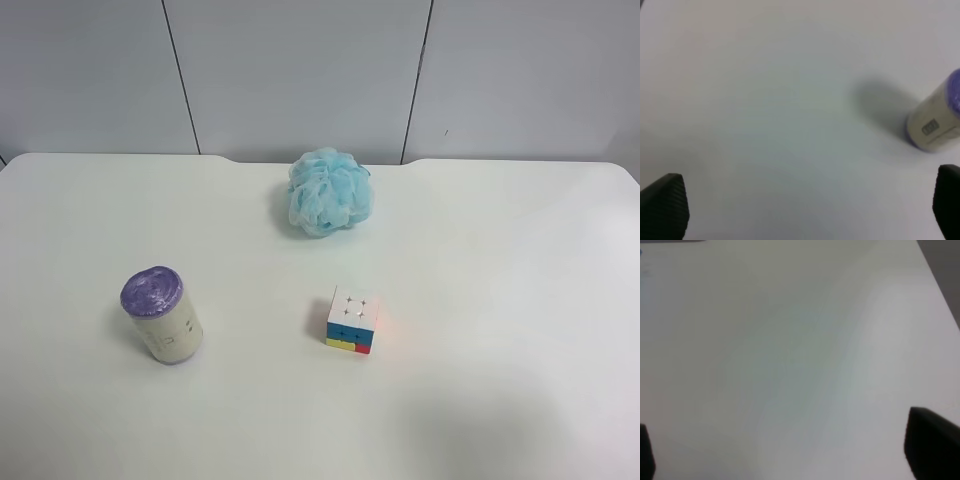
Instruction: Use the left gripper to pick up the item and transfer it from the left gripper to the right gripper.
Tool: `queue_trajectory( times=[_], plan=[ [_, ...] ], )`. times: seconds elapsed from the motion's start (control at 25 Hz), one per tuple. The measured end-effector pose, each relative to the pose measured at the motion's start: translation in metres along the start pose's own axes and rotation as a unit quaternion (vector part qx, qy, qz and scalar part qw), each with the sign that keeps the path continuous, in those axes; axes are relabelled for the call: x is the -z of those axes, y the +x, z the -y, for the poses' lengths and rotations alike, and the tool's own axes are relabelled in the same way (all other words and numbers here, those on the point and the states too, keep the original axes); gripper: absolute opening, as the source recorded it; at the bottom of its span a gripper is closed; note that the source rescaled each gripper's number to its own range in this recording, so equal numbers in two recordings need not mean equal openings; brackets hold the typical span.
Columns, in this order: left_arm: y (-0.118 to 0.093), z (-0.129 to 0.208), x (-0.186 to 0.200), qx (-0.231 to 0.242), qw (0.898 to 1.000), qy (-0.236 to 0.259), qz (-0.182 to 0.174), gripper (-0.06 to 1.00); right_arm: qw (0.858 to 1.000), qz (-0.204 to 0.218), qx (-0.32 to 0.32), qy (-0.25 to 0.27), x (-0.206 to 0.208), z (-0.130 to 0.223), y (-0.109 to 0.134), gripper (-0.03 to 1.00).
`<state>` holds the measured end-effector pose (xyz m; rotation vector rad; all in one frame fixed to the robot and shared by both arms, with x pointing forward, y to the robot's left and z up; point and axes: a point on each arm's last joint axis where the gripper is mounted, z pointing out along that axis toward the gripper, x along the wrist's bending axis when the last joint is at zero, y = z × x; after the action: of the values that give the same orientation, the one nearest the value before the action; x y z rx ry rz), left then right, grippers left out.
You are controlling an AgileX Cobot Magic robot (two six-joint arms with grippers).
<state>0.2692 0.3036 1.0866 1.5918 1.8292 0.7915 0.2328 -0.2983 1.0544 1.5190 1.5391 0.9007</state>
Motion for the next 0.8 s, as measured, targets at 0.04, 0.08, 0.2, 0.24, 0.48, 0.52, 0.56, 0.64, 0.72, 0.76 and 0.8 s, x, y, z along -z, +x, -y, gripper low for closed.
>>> queue_trajectory(
  times=[0.04, 0.08, 0.2, 0.24, 0.48, 0.52, 0.56, 0.64, 0.72, 0.76, 0.8],
  plan=[
    [-0.001, -0.006, -0.001, 0.001, 1.000, 0.008, 0.001, 1.00, 1.000, 0.000, 0.000, 0.000, 0.000, 0.000, 0.000, 1.00],
    [-0.001, -0.012, -0.003, 0.001, 1.000, 0.016, 0.002, 1.00, 1.000, 0.000, 0.000, 0.000, 0.000, 0.000, 0.000, 1.00],
    [-0.004, -0.028, -0.012, -0.015, 0.999, 0.047, 0.014, 1.00, 1.000, 0.000, 0.000, 0.000, 0.000, 0.000, 0.000, 1.00],
    [-0.005, -0.031, -0.016, -0.022, 0.998, 0.057, 0.016, 1.00, 1.000, 0.000, 0.000, 0.000, 0.000, 0.000, 0.000, 1.00],
    [-0.017, -0.049, -0.043, -0.058, 0.988, 0.135, 0.042, 1.00, 1.000, 0.000, 0.000, 0.000, 0.000, 0.000, 0.000, 1.00],
    [-0.020, -0.052, -0.049, -0.065, 0.985, 0.150, 0.046, 1.00, 1.000, 0.000, 0.000, 0.000, 0.000, 0.000, 0.000, 1.00],
    [-0.023, -0.054, -0.053, -0.071, 0.983, 0.162, 0.051, 1.00, 1.000, 0.000, 0.000, 0.000, 0.000, 0.000, 0.000, 1.00],
    [-0.030, -0.060, -0.066, -0.080, 0.977, 0.190, 0.055, 1.00, 1.000, 0.000, 0.000, 0.000, 0.000, 0.000, 0.000, 1.00],
    [-0.038, -0.065, -0.076, -0.086, 0.972, 0.212, 0.060, 1.00, 1.000, 0.000, 0.000, 0.000, 0.000, 0.000, 0.000, 1.00],
    [-0.042, -0.067, -0.082, -0.087, 0.969, 0.224, 0.061, 1.00, 1.000, 0.000, 0.000, 0.000, 0.000, 0.000, 0.000, 1.00],
    [-0.046, -0.068, -0.089, -0.091, 0.965, 0.237, 0.063, 1.00, 1.000, 0.000, 0.000, 0.000, 0.000, 0.000, 0.000, 1.00]
  ],
)
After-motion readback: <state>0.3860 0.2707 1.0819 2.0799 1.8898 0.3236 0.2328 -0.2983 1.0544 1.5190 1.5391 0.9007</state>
